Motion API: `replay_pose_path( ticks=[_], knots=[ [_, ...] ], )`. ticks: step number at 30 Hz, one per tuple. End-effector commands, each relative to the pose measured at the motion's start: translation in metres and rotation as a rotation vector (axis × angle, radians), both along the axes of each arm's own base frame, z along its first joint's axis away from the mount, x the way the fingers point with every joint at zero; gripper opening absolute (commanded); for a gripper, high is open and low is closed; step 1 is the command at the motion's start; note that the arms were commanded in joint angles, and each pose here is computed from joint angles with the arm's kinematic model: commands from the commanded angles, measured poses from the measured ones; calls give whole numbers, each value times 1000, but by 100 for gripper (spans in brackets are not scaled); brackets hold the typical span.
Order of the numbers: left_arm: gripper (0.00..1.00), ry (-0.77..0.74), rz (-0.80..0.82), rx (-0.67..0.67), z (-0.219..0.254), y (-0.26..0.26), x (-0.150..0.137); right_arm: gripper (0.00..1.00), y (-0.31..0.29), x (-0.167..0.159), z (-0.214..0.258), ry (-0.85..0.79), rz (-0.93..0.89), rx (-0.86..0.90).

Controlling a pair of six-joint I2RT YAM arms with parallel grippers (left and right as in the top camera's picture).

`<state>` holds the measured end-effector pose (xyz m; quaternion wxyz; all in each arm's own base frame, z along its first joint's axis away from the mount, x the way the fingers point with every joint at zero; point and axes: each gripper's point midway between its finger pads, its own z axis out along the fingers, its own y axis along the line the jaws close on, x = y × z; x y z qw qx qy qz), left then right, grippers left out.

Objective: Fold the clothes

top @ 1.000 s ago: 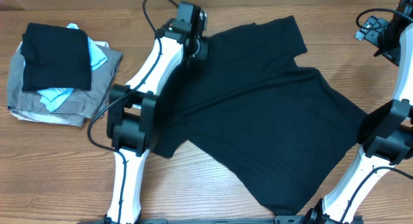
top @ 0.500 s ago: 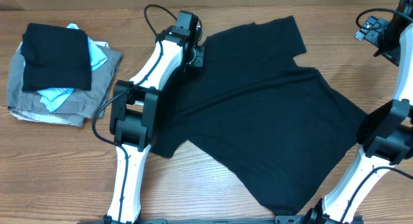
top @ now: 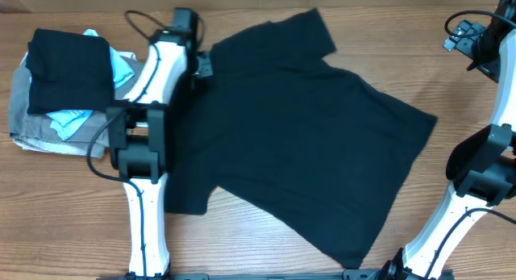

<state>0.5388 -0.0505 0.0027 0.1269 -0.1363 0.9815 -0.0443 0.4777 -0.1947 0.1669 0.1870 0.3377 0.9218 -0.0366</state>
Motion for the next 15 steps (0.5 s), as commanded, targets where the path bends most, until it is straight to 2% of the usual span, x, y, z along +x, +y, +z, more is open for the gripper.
replay_pose_path(
  ticks=[1,5,8,12,15],
  knots=[
    [4,127,124,-10,-39,23,-24,100,-1,2,17,-37,-6,-22],
    [4,60,72,-65,-13,16,-7,100,-1,2,17,-37,-6,-22],
    [4,-43,8,-96,27,-1,14,100,-1,2,17,-37,-6,-22],
    [4,-215,-124,-186,86,-45,43,100,-1,2,17,-37,-6,-22],
    [4,-324,-230,-187,106,-78,59,100,-1,2,17,-37,-6,-22]
  ],
)
